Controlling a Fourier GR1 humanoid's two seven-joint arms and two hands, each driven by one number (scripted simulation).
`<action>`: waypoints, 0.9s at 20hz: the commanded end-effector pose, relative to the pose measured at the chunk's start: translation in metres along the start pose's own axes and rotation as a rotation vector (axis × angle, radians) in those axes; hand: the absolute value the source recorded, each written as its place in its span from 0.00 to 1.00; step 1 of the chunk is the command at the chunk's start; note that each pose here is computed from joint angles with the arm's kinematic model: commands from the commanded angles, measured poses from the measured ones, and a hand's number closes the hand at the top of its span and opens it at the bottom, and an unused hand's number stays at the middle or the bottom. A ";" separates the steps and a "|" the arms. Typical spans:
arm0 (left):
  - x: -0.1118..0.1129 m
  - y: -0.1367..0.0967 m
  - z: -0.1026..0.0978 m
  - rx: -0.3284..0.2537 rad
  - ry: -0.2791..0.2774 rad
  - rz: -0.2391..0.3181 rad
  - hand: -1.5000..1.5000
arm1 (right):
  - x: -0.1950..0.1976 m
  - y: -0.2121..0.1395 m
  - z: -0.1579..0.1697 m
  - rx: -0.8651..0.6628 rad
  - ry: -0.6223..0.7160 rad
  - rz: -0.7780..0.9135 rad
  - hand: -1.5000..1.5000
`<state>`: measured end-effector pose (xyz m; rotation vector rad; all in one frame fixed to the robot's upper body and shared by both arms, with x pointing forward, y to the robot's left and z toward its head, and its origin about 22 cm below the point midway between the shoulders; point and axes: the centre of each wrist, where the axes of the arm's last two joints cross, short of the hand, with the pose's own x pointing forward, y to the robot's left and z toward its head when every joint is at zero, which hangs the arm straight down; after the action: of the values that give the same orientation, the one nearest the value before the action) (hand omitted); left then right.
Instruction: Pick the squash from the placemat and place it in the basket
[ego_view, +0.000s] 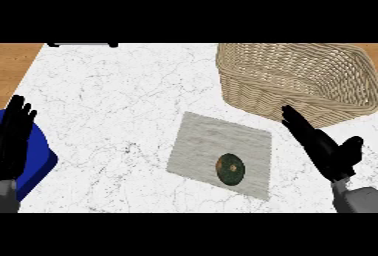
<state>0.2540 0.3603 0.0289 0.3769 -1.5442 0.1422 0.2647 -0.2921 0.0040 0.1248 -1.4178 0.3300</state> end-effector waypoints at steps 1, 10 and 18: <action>-0.003 -0.015 -0.001 -0.045 0.016 -0.001 0.50 | 0.033 0.007 -0.029 0.095 -0.123 -0.041 1.00; 0.009 -0.049 -0.009 -0.277 0.108 -0.039 0.50 | 0.151 0.098 -0.058 0.756 -0.880 0.298 0.00; 0.022 -0.045 -0.021 -0.263 0.161 -0.035 0.50 | 0.105 0.190 0.004 0.593 -0.899 0.331 0.00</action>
<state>0.2837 0.3215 0.0369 0.1948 -1.3964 -0.0621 0.2526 -0.1124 0.0826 0.6613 -2.1867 1.0511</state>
